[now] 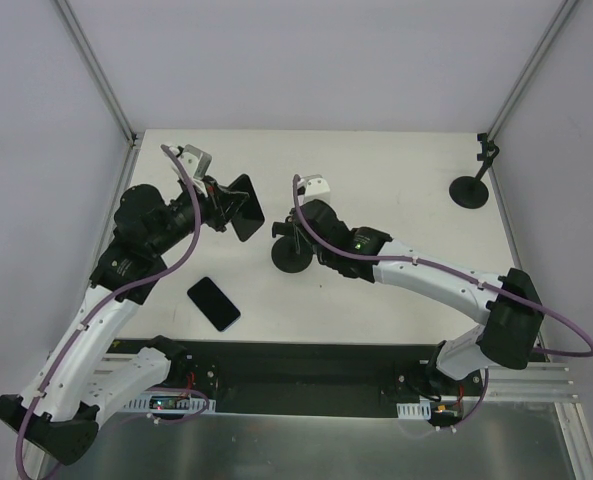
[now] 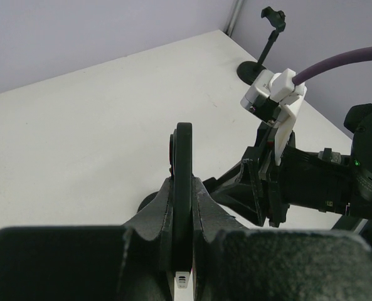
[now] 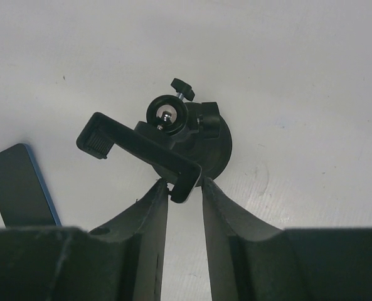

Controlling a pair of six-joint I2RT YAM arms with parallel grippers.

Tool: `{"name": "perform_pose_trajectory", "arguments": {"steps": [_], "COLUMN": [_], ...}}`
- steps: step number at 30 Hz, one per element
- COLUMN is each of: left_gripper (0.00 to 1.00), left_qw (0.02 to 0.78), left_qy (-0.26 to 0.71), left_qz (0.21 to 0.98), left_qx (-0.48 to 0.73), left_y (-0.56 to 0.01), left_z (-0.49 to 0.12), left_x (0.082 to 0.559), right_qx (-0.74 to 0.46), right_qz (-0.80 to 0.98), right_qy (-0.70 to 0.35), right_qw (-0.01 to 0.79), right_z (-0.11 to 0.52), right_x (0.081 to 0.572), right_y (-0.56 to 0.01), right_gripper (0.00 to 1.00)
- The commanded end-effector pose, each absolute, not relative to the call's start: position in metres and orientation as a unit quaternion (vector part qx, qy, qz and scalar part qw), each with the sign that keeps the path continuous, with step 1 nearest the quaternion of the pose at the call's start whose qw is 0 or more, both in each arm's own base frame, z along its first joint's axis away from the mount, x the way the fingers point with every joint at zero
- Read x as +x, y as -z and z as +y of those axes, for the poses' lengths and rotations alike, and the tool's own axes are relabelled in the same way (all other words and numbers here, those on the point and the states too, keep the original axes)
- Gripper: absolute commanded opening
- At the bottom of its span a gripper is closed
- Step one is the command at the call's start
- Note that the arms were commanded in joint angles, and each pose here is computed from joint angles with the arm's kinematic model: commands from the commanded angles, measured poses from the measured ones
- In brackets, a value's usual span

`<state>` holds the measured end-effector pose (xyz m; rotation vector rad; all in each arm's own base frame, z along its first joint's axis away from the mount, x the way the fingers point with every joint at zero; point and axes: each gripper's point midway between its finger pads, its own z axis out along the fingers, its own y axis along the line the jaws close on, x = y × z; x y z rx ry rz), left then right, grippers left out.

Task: Place the phone on the phone stand

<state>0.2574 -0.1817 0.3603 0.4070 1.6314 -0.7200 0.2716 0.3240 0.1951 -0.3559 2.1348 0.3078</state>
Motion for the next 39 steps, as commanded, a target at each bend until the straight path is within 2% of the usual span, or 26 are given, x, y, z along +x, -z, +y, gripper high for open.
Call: {"name": "perform_pose_trajectory", "arguments": {"steps": [1, 7, 10, 11, 13, 22, 29, 39], "left_gripper": [0.0, 0.0, 0.0, 0.0, 0.0, 0.0, 0.0, 0.0], "left_qw": [0.641, 0.635, 0.626, 0.616, 0.607, 0.557, 0.56, 0.5], "left_qy": [0.334, 0.341, 0.351, 0.363, 0.376, 0.466, 0.475, 0.504], "left_qz": [0.661, 0.659, 0.658, 0.653, 0.647, 0.584, 0.546, 0.464], "left_qx": [0.203, 0.217, 0.231, 0.249, 0.266, 0.364, 0.403, 0.53], "left_y": [-0.394, -0.391, -0.389, -0.387, -0.388, -0.38, -0.364, -0.327], "left_z": [-0.188, -0.192, -0.198, -0.204, -0.21, -0.243, -0.25, -0.288], "left_x": [0.253, 0.25, 0.249, 0.245, 0.241, 0.214, 0.208, 0.166], "right_qx": [-0.145, -0.149, -0.155, -0.162, -0.17, -0.265, -0.326, -0.384], "right_qz": [0.853, 0.852, 0.849, 0.847, 0.843, 0.806, 0.768, 0.71], "right_qy": [-0.128, -0.134, -0.135, -0.134, -0.14, -0.21, -0.271, -0.393], "right_qw": [0.485, 0.484, 0.487, 0.489, 0.49, 0.486, 0.479, 0.442], "right_z": [0.33, 0.331, 0.329, 0.33, 0.33, 0.338, 0.349, 0.369], "right_x": [0.28, 0.281, 0.282, 0.282, 0.282, 0.28, 0.287, 0.267], "right_y": [-0.218, -0.219, -0.222, -0.223, -0.223, -0.218, -0.223, -0.211], "right_gripper": [0.29, 0.25, 0.17, 0.08, 0.01, 0.01, 0.01, 0.01]}}
